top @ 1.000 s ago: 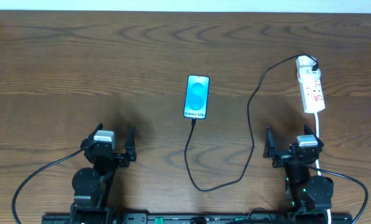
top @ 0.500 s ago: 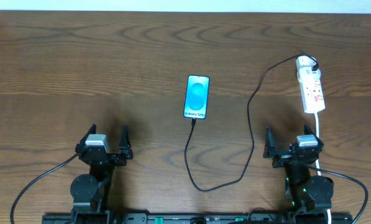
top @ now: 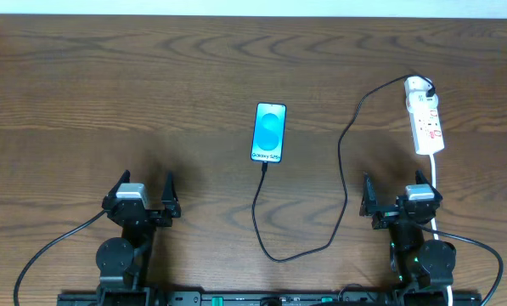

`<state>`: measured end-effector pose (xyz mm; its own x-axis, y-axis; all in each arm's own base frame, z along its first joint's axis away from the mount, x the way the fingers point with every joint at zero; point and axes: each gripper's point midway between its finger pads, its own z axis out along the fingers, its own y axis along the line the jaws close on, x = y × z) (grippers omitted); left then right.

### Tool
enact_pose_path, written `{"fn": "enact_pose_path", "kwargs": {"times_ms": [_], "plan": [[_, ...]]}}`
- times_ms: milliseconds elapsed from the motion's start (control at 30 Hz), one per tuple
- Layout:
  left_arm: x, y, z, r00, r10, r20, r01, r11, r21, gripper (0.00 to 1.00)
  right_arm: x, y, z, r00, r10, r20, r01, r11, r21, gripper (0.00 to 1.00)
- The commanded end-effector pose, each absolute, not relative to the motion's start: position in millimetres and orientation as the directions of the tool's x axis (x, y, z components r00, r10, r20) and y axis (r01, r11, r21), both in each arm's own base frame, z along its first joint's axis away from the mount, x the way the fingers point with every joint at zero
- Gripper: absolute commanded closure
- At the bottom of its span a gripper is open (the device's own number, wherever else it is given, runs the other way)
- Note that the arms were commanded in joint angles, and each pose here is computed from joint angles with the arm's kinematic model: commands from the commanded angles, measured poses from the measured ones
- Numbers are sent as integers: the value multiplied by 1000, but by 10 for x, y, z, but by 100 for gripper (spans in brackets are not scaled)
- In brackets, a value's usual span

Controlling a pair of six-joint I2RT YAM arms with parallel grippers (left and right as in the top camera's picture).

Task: Plug charger to phone and switch on socket

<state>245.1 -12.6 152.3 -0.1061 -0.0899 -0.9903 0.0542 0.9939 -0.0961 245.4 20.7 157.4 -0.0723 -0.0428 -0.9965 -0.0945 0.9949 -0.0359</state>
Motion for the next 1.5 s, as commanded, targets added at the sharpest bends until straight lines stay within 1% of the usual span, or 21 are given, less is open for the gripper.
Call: {"fn": "enact_pose_path", "kwargs": {"times_ms": [0, 333, 567, 1467], "plan": [[2435, -148, 1381, -153, -64, -986, 69, 995, -76, 13, 2454, 195, 1566, -70, -54, -996, -89, 995, -48, 1], [2434, -156, 1381, -153, -50, -987, 75, 995, -62, 12, 2454, 194, 1566, -70, -54, -996, -89, 995, -48, 1], [2434, -157, 1381, -151, -31, -988, 79, 996, -44, 13, 2454, 195, 1566, -70, -54, -996, -89, 995, -48, 1], [2436, -150, 1383, -150, -32, -988, 75, 996, -44, 12, 2454, 195, 1566, -70, -54, -996, -89, 995, -48, 1]]}}
